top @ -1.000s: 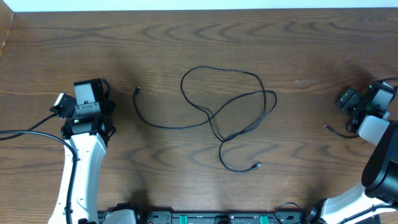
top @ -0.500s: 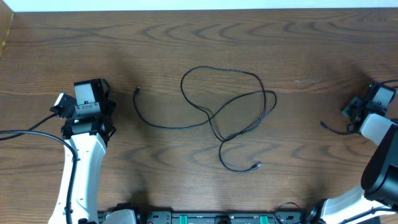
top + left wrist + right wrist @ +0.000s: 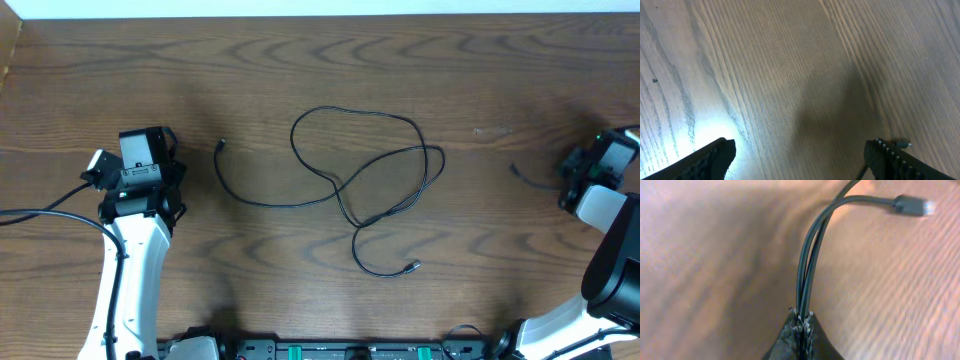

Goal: Untangle cables

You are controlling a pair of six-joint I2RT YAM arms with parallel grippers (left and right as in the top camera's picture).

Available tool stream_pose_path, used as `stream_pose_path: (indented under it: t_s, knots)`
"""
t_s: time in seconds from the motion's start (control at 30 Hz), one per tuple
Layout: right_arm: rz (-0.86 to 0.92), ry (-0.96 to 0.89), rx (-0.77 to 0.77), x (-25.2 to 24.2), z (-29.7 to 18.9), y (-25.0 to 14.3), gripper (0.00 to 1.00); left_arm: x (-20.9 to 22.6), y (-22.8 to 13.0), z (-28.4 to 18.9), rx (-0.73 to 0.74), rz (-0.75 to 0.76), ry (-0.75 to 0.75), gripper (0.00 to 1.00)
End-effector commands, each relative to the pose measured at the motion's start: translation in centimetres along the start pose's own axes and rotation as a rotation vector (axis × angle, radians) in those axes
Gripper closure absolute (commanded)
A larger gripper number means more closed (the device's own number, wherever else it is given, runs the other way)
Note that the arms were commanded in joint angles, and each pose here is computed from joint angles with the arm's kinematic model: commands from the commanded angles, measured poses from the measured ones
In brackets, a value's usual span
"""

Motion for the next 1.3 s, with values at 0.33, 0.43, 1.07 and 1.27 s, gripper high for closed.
stream_pose_path:
  t_s: [0.33, 0.43, 1.07, 1.27]
  knots:
    - [-0.076, -0.038, -0.002, 0.4, 6.0, 4.9, 0.99, 0.1, 0.1, -0.1, -0.007, -0.010, 0.004, 0.13]
    - [-0.098, -0.054, 0.001, 0.0, 6.7, 7.1, 0.99, 0.1, 0.1, -0.1, -0.007, -0.010, 0.004, 0.13]
    - [-0.173, -0.146, 0.018, -5.3, 5.9, 14.6, 0.58, 0.1, 0.1, -0.1, -0.007, -0.010, 0.004, 0.13]
    - [-0.174, -0.079, 0.050, -4.8, 5.9, 14.1, 0.01, 0.1, 0.1, -0.1, -0.007, -0.010, 0.004, 0.13]
Point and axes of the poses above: each gripper's point midway between its finger pads, its own z axis out along the fingers, its own x axis along the line the jaws close on, y = z × x, the point moved 10 cm from there along -z, back along the fingers, and after that the axes turned 2 degrees about -z, right-handed, at the moved point
